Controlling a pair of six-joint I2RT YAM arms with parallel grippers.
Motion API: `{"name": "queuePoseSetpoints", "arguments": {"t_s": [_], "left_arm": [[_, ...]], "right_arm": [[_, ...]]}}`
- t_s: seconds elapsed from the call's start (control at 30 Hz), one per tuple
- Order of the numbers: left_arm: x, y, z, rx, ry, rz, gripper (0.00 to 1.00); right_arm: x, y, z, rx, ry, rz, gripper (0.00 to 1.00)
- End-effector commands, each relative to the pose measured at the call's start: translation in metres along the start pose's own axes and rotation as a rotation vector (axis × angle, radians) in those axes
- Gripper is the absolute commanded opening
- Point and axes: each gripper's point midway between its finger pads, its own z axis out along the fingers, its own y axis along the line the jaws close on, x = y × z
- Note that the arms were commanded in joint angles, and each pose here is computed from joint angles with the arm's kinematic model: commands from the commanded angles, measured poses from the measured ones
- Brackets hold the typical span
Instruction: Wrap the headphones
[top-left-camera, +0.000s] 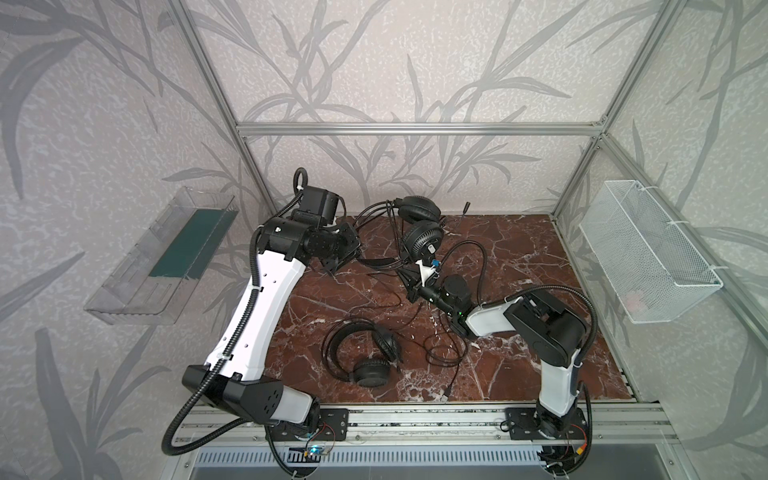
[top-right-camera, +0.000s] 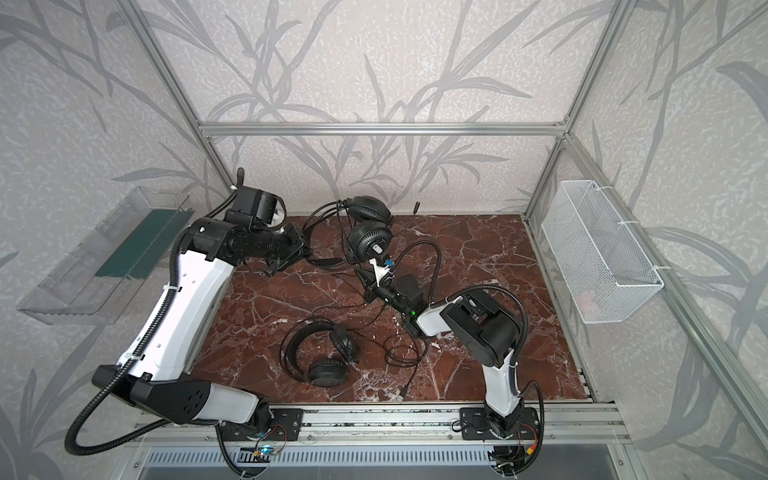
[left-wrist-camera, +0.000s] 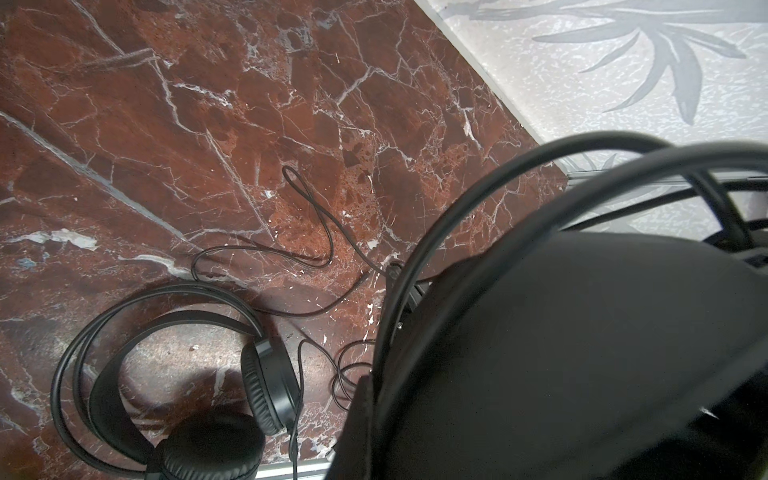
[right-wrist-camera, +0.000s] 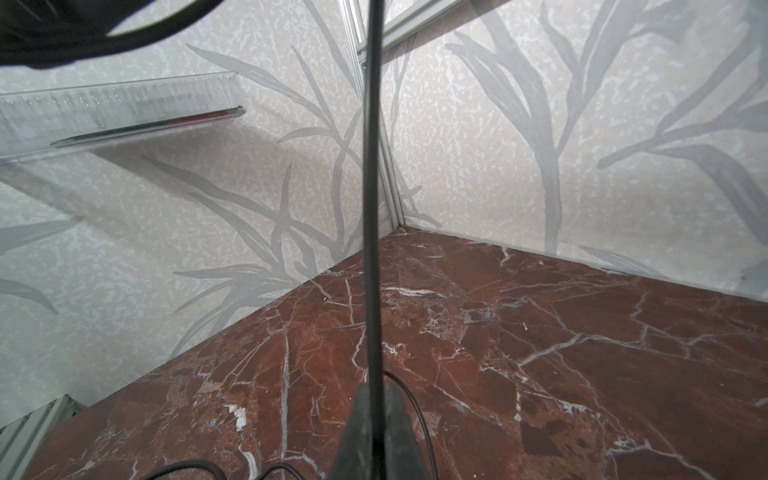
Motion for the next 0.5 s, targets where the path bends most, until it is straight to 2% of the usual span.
{"name": "queuePoseSetpoints", "arguments": {"t_s": [0.0,0.23,0.37,0.47], "left_arm": [[-0.024,-0.046,-0.037,0.151,-0.137,0.022,0.00],[-0.019,-0.023,-0.033,-0.062,-0.093,0.069,0.00],[-0.016,-0.016,-0.026,-0.103,-0.097,0.084,0.00],[-0.022,-0.006,-0.034,-0.174,-0.157,0.066,0.00]], "right_arm": [[0.016,-0.002,0.002,0.009,0.039,0.004,0.08],[0.030,-0.006,-0.014,0.056,0.032,0.076,0.07],[0.047,-0.001,-0.027,0.079,0.044,0.080,0.07],[0.059,-0.001,-0.031,0.090,0.069,0.085,0.09]]}}
